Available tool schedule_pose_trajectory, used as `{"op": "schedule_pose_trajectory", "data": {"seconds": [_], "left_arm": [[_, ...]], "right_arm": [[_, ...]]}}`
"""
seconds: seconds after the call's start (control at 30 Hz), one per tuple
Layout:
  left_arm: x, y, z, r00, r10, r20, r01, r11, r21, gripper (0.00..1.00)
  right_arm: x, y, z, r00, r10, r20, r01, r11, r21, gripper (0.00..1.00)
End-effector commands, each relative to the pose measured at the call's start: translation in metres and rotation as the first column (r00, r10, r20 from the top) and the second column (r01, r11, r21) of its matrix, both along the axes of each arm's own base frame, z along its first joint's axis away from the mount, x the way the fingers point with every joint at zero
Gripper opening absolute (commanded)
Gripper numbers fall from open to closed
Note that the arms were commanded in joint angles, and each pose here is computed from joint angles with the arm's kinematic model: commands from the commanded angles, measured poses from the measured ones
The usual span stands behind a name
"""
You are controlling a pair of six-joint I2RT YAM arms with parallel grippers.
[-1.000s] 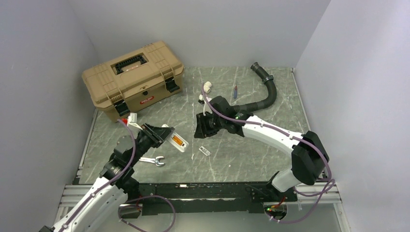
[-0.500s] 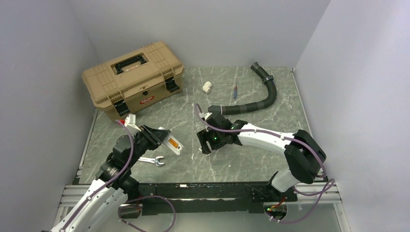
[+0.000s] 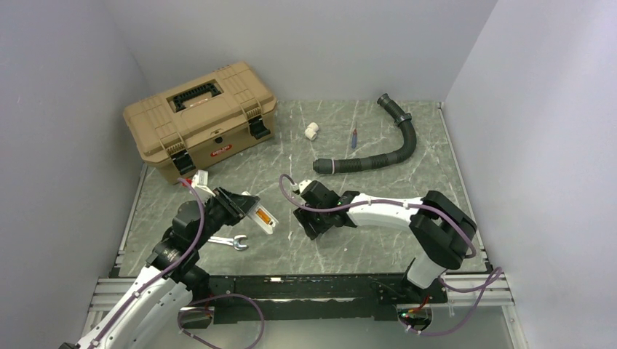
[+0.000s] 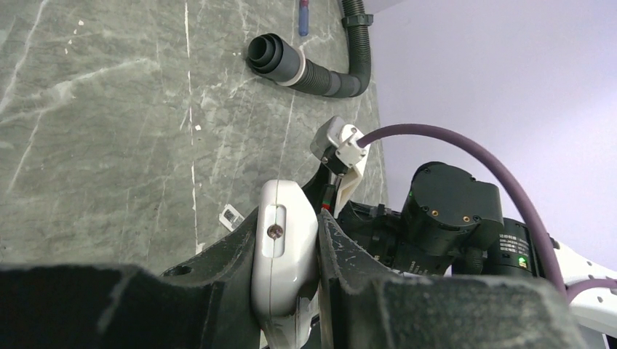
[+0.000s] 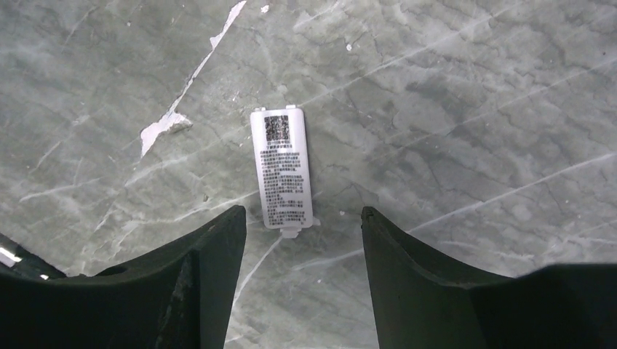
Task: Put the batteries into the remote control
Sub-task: Pick up the battery cover at the center of the board.
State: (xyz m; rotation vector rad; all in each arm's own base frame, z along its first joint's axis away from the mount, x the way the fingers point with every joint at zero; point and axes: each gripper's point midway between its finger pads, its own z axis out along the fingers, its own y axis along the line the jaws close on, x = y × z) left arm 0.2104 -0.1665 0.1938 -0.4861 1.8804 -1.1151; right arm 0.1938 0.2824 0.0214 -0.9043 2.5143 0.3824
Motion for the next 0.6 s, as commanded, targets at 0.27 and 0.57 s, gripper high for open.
{"op": "schedule_pose_trajectory", "data": {"seconds": [0.27, 0.57], "left_arm": [[0.002, -0.002, 0.017, 0.999, -0.001, 0.048, 0.004, 0.998, -0.063, 0.0], [0.002, -0.003, 0.017, 0.999, -0.005, 0.048, 0.008, 0.997, -0.072, 0.0]], "right_arm": [[0.008, 0.01, -0.004, 0.997, 0.059, 0.047, -0.061, 0.998, 0.023, 0.49], [-0.004, 0.007, -0.009, 0.996, 0.083, 0.037, -0.082, 0.997, -0.013, 0.45]]}}
